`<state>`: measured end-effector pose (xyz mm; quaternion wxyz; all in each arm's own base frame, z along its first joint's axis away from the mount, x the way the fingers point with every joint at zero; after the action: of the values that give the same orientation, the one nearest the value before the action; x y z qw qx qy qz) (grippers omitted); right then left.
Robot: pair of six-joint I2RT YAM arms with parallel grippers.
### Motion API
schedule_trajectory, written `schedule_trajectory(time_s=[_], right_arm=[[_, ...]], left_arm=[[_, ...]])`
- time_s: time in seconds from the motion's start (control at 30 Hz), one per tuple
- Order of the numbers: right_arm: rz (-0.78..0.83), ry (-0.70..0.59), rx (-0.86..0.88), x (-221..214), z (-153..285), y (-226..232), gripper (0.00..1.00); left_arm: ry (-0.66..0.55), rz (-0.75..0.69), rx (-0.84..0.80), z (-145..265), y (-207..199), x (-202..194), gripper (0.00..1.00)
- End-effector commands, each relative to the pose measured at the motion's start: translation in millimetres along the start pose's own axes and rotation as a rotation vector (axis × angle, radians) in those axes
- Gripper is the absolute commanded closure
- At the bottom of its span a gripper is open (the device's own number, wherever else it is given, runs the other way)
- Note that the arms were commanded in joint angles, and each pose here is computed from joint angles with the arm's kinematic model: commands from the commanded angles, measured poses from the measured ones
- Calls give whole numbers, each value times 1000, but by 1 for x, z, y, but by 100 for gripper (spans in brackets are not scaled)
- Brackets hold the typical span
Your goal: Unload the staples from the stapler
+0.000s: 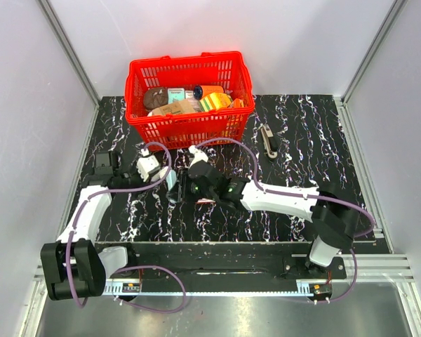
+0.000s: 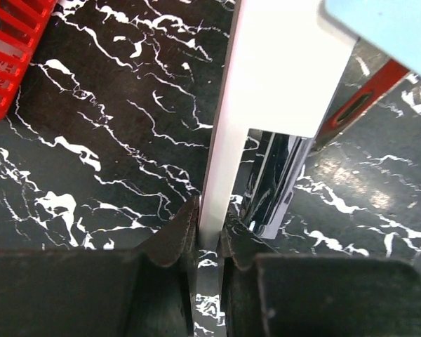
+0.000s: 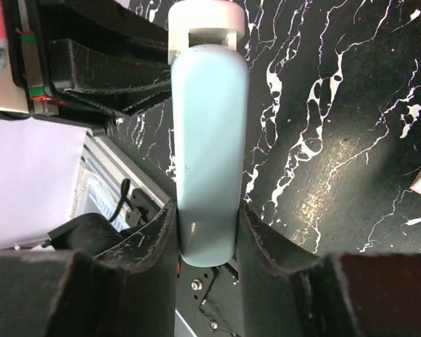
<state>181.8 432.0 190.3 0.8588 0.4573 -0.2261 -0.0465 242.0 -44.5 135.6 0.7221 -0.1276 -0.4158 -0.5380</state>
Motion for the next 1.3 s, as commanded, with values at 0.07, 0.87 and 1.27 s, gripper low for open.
schedule_trajectory(time_s=[0.07,0.87,1.27], right_arm=[[134,113,-20,-22,2,-24,100],[341,120,-98,-40,-8,-46,100],[286,-145,-125,16,-3,2,100]], left_arm=[[140,-272,210,3,40,-27,100],[202,-654,574,8,70,-21,100],[-71,-227,63,0,-23,20,55]])
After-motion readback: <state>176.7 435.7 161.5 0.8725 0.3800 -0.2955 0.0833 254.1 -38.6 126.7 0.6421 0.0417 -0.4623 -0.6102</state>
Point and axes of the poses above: each gripper's point midway between its finger pads, its own z axis back along the fingers, its own y axis along the line the jaws close on, x = y × z, the point moved 4 cm from there along z, back along the fingers, and after that the axes turned 15 degrees about -z, right-handed, at the moved point
